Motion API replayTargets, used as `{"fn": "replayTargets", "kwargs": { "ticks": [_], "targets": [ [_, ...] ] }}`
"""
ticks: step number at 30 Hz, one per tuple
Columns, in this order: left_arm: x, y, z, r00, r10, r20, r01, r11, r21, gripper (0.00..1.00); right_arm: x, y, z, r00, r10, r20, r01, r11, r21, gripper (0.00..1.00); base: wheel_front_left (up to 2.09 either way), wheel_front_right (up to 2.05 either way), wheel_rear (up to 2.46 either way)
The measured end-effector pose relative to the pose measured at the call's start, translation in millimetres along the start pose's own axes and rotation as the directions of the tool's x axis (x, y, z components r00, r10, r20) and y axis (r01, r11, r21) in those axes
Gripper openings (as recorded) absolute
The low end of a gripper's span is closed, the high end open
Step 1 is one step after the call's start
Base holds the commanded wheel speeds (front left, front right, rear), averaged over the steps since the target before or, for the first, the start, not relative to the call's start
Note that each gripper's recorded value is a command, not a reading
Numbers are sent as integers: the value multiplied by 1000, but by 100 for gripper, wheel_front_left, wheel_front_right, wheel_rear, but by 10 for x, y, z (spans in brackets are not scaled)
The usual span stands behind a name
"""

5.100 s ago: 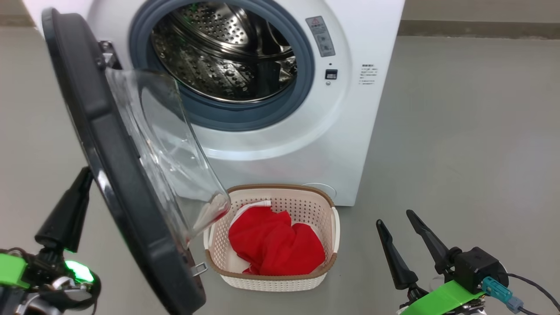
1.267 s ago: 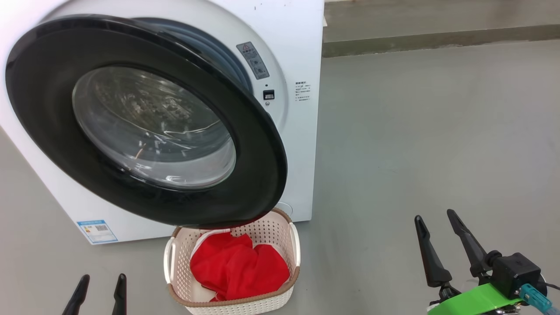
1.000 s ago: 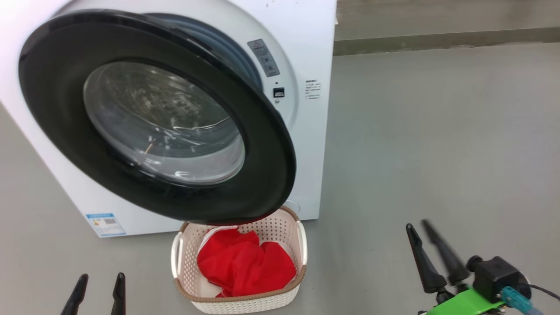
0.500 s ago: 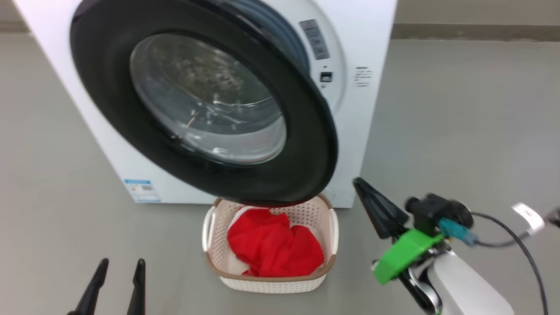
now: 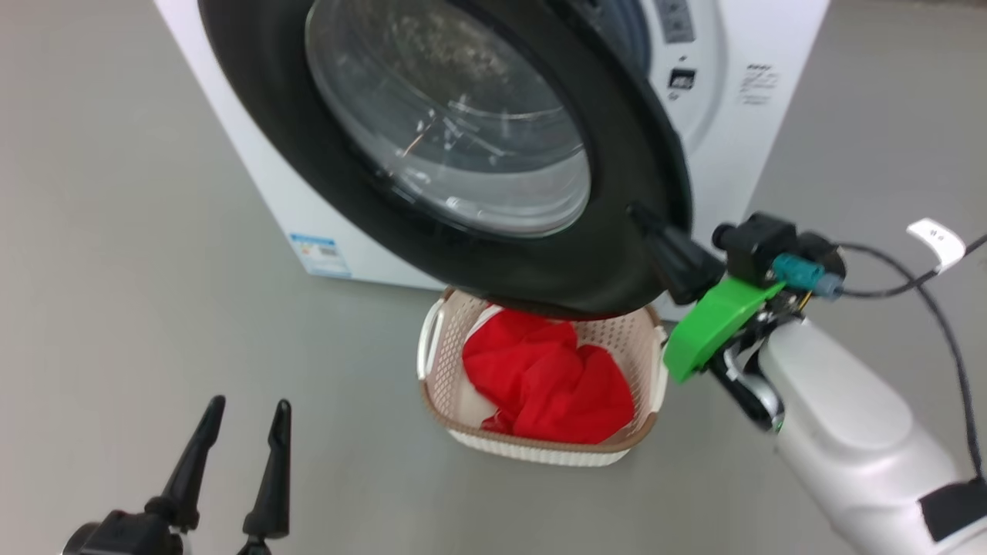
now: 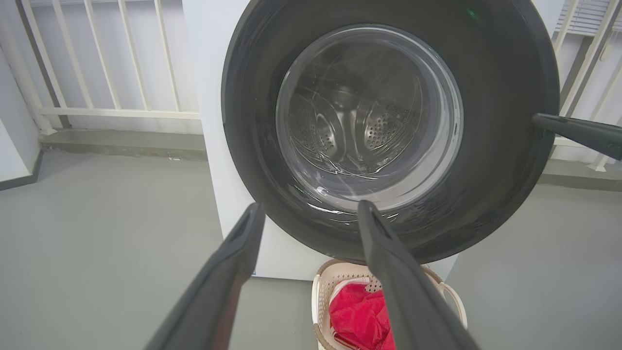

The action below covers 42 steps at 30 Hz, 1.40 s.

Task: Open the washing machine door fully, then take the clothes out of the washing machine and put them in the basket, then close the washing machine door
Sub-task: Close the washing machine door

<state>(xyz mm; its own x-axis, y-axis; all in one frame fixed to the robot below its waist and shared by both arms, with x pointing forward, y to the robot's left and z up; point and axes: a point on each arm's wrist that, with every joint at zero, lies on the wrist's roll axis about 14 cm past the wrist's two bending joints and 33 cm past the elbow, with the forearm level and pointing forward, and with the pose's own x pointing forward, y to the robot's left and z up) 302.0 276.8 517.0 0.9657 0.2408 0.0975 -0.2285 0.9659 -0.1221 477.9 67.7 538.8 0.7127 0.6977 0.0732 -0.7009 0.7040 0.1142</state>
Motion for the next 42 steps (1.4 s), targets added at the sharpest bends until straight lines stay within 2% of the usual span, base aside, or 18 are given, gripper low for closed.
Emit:
{"fn": "replayTargets", "kwargs": {
  "ticks": [10, 14, 25, 33, 40, 42],
  "targets": [
    [102, 30, -170, 998, 38, -59, -37, 999, 13, 100, 436, -310, -88, 1000, -10, 3, 10, 1000, 18, 0, 0, 0, 0],
    [229, -120, -174, 999, 0, -54, -2, 999, -39, 100, 576, -438, -104, 1000, -20, 3, 19, 1000, 16, 0, 0, 0, 0],
    [516, -142, -277, 996, -30, -86, 30, 1000, -5, 100, 1057, -1048, 149, 992, -90, 87, 91, 996, 0, 0, 0, 0, 0],
    [645, -144, -417, 991, -42, -125, 45, 999, 25, 100, 1202, -1023, -143, 996, -64, 55, 63, 998, 26, 0, 0, 0, 0],
    [688, -204, -447, 990, -62, -125, 64, 998, 11, 100, 1110, -943, 25, 994, -41, 97, 42, 999, 0, 0, 0, 0, 0],
    [697, -232, -460, 990, -70, -126, 71, 997, 3, 100, 1034, -926, 83, 992, -42, 116, 42, 999, 2, 57, 0, 0, 0]
  ]
}}
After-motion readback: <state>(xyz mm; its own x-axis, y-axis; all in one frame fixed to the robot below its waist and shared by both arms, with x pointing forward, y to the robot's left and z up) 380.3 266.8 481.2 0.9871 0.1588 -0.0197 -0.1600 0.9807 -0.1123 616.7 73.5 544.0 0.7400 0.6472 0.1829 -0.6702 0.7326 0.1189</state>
